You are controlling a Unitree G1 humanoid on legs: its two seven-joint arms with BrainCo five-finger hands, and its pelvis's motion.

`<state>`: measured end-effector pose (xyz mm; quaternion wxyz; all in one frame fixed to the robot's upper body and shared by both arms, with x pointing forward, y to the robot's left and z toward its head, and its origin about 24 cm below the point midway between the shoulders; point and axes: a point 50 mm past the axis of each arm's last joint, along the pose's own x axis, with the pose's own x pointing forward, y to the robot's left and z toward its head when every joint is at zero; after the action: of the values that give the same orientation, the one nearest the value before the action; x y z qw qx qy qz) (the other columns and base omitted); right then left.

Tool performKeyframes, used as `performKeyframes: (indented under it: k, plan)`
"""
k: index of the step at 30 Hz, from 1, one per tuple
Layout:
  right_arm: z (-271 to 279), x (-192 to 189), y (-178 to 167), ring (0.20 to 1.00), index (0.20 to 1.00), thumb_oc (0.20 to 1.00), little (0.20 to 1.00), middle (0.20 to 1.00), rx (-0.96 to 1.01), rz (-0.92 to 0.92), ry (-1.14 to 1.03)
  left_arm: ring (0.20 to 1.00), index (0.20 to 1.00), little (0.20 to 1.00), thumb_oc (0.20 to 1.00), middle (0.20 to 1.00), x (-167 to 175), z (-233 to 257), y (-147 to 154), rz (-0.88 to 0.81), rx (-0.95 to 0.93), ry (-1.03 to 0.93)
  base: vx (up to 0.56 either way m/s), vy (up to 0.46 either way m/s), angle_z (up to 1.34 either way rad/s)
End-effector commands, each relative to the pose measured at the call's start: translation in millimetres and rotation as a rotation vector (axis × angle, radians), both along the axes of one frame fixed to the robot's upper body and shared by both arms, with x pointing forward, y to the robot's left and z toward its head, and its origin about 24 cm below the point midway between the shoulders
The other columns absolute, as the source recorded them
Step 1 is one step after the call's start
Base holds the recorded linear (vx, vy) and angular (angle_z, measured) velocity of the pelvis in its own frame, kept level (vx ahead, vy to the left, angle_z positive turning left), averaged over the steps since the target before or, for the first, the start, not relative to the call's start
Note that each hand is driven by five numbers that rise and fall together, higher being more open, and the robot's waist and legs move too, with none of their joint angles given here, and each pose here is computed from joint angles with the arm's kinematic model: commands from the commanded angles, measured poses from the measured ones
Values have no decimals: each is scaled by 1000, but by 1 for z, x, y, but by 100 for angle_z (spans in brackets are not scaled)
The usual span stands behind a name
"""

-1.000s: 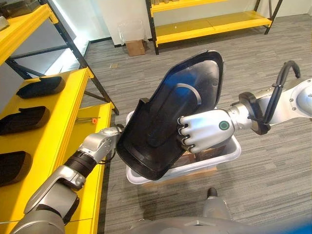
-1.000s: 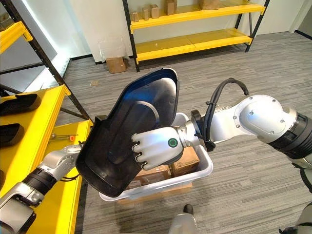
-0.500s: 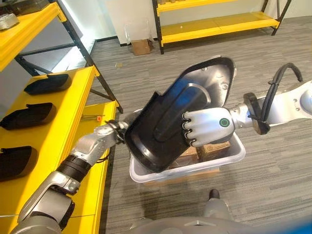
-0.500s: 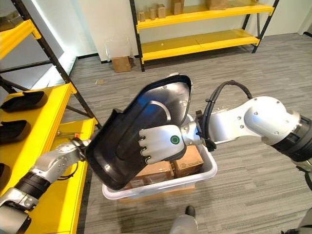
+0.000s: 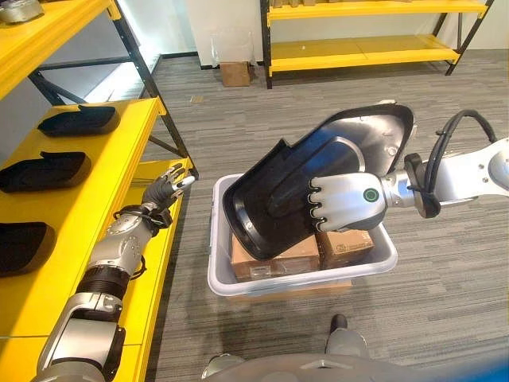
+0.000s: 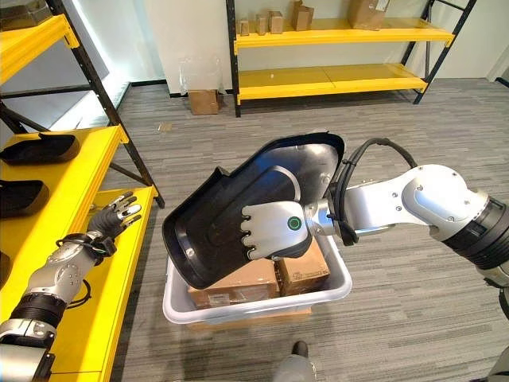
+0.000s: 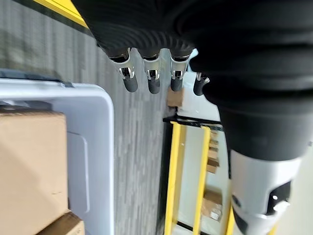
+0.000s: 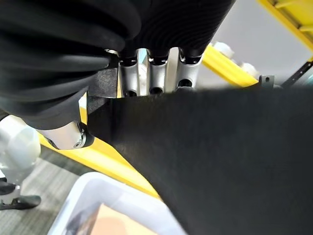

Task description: Move parts from the plastic box to the shelf.

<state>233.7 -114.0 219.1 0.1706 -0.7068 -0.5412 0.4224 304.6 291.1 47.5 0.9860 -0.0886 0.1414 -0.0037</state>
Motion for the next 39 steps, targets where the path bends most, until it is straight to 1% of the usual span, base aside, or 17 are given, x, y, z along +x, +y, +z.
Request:
performKeyframes:
  k: [1,2,3,4,5,8,12,13,19,23,24,31,33,39]
  plan:
    - [27,-10,8,200,200,200,200,200,106,82,-59,1000,1000,1000,1000,1000,22,48,-16,-149,-14,-208,34,1,1]
    - [26,-10,8,200,200,200,200,200,100,84,-57,1000,1000,1000,1000,1000,23,51,-23,-198,-17,-224,47,-5,1]
    - [24,-10,7,200,200,200,200,200,90,81,-58,1000,1000,1000,1000,1000,24,58,-37,-285,-20,-251,48,-7,1]
    - [24,-9,6,200,200,200,200,200,89,78,-58,1000,1000,1000,1000,1000,24,60,-41,-302,-21,-257,82,-11,1]
    - [20,-6,3,200,200,200,200,200,86,69,-62,1000,1000,1000,1000,1000,23,74,-58,-376,-42,-288,64,-6,1]
    - [18,-4,3,200,200,200,200,200,84,64,-67,1000,1000,1000,1000,1000,22,86,-73,-450,-63,-306,54,-7,2]
    - [15,-1,5,200,200,200,200,200,68,62,-74,1000,1000,1000,1000,1000,18,111,-99,-589,-52,-359,14,-5,2]
    - [17,1,7,200,200,200,200,200,66,54,-86,1000,1000,1000,1000,1000,16,122,-113,-656,-49,-380,22,-12,7]
    - [21,17,13,200,200,200,200,200,47,42,-171,1000,1000,1000,1000,1000,8,158,-151,-841,-33,-478,-37,-16,3]
    - [24,35,15,200,200,200,200,200,33,22,-250,1000,1000,1000,1000,1000,10,172,-171,-890,7,-522,-66,-25,-3]
    - [26,43,16,200,200,200,200,200,24,17,-300,1000,1000,1000,1000,1000,11,177,-178,-900,7,-526,-62,-41,-3]
    - [27,67,13,200,200,200,200,200,37,5,-460,1000,1000,1000,1000,1000,18,176,-180,-899,19,-505,-38,-50,0]
    - [30,71,14,200,200,200,200,200,47,-8,-511,1000,1000,1000,1000,1000,18,174,-182,-901,33,-497,-10,-61,-1]
    - [34,75,15,200,200,200,200,200,95,-8,-570,1000,1000,1000,1000,1000,20,163,-180,-886,51,-458,2,-13,2]
